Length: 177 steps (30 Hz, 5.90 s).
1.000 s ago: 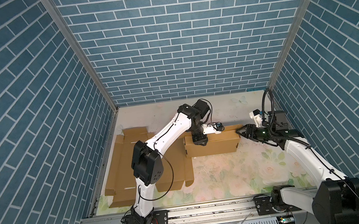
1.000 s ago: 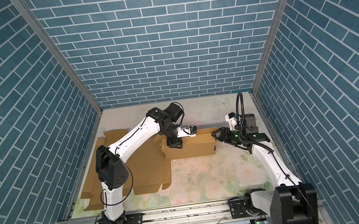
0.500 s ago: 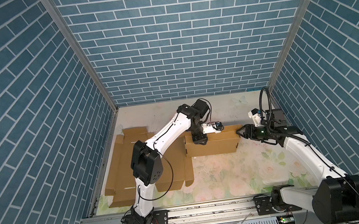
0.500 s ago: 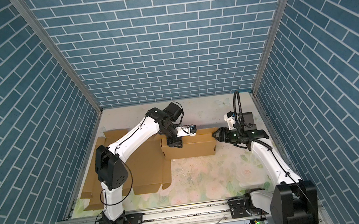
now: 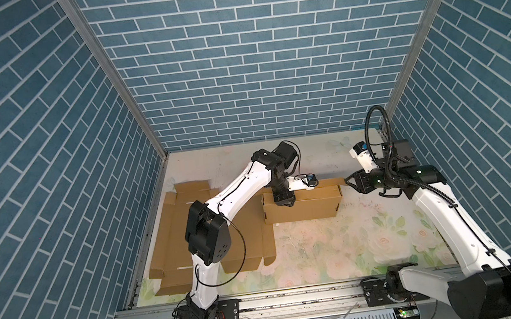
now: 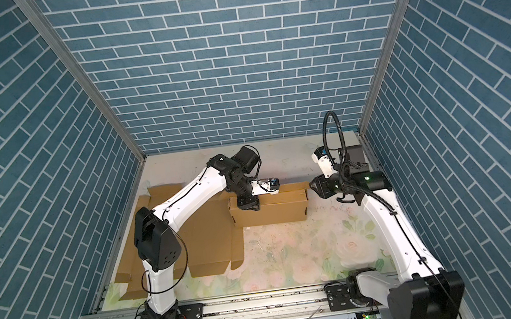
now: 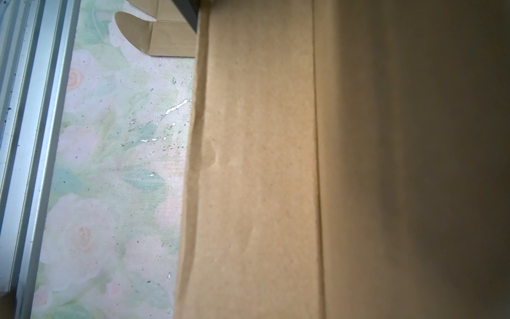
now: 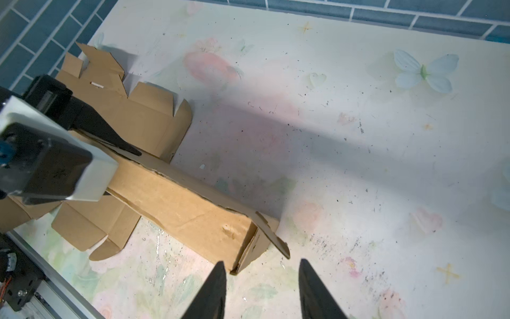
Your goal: Fold the paper box
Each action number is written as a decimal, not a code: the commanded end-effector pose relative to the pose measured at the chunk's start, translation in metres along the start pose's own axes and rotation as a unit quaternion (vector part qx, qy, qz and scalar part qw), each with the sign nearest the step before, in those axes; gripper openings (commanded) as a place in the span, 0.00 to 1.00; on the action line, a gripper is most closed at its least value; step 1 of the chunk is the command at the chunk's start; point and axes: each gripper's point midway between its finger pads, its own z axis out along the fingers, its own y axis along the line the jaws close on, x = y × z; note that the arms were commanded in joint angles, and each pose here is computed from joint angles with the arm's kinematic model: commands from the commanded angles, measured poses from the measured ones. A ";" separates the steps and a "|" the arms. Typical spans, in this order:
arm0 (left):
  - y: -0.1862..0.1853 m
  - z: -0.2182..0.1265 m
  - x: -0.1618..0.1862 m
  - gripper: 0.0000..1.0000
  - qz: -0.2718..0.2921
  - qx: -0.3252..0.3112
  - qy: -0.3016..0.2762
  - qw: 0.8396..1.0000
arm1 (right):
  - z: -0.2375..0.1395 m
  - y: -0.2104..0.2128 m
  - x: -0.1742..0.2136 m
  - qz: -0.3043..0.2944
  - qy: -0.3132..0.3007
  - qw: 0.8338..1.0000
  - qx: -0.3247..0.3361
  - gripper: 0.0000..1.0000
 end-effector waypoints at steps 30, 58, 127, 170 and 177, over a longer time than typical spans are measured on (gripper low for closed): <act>-0.001 0.030 0.010 0.47 -0.005 0.026 0.022 0.999 | 0.032 0.000 0.008 0.056 0.090 0.994 0.022 0.00; 0.003 0.030 0.008 0.48 -0.019 0.021 0.024 0.999 | 0.053 -0.009 0.046 0.238 0.039 0.969 0.052 0.00; 0.042 -0.120 0.055 0.46 -0.352 -0.067 -0.258 0.897 | 0.051 -0.016 0.053 0.228 0.035 0.965 0.126 0.00; 0.041 -0.102 0.058 0.00 -0.407 -0.036 -0.206 0.889 | 0.052 -0.002 0.048 0.221 0.026 0.966 0.133 0.00; 0.036 -0.103 0.050 0.00 -0.454 0.006 -0.210 0.866 | 0.047 -0.004 0.049 0.225 0.017 0.962 0.150 0.00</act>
